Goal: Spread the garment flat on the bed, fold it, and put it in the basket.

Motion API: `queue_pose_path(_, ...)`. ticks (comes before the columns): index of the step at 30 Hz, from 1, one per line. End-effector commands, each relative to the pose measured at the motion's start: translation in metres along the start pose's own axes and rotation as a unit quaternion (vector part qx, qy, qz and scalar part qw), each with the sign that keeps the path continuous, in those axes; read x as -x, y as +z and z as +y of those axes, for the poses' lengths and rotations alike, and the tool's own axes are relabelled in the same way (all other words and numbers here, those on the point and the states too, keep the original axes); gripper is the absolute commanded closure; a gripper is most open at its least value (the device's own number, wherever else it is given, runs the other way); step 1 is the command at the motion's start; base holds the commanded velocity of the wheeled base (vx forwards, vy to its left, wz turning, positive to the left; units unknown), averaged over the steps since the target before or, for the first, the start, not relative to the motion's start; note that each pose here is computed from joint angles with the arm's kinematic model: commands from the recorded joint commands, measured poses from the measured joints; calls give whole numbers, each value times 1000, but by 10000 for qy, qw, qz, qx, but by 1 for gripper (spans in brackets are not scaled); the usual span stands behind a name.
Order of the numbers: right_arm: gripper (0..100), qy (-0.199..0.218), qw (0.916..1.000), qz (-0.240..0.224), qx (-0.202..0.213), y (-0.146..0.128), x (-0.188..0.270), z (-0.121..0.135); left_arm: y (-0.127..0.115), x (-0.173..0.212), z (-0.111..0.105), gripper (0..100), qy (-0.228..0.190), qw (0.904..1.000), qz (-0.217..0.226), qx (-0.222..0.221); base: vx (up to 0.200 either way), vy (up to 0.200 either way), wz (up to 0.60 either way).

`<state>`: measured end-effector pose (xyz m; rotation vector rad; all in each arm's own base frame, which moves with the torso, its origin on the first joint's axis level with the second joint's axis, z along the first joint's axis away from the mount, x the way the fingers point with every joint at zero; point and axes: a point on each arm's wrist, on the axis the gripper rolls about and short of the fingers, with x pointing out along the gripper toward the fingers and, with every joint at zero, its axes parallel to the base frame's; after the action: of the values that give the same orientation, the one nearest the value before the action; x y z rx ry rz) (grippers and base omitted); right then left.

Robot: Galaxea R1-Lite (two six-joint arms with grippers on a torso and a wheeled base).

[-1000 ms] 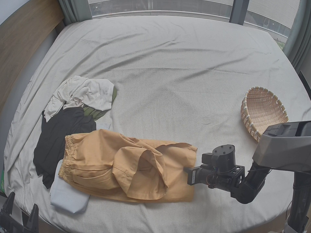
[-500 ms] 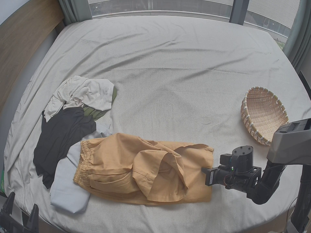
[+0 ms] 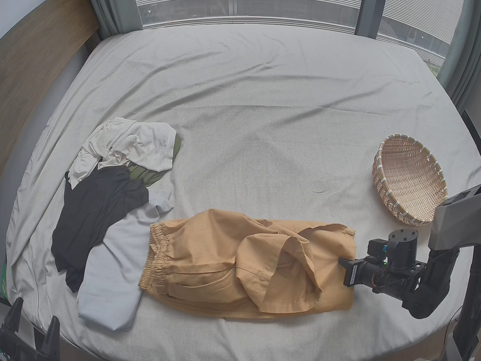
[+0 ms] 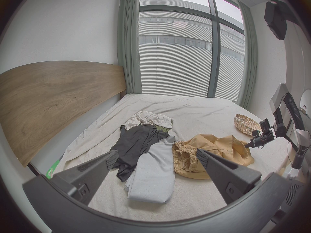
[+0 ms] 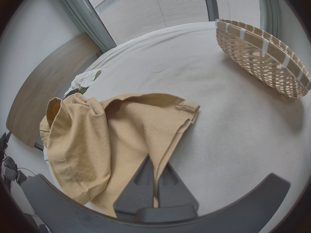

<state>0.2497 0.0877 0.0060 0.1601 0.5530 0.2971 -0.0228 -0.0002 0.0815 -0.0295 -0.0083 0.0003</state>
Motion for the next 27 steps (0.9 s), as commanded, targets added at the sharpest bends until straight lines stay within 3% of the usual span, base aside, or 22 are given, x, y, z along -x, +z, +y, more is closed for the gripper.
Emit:
queue_pose_path(1,100,-127,9999,70,-21,-3,7,-11,-5,0,0,0,6,10000,3,-2,0,0,0)
queue_pose_path(17,100,-208,9998,-3,-49,-2,10,-23,-5,0,0,0,-2,10000,3,-2,0,0,0)
queue_pose_path(18,0,-191,9998,-54,-40,-1,11,-23,-5,0,0,0,-2,10000,3,-10,0,0,0)
queue_pose_path(22,0,-183,9997,-170,-72,2,11,-22,-5,0,0,0,6,10000,3,-18,0,0,0)
queue_pose_path(27,0,-130,9976,-669,-100,20,37,-17,-5,0,0,0,-10,10000,3,-40,0,0,0)
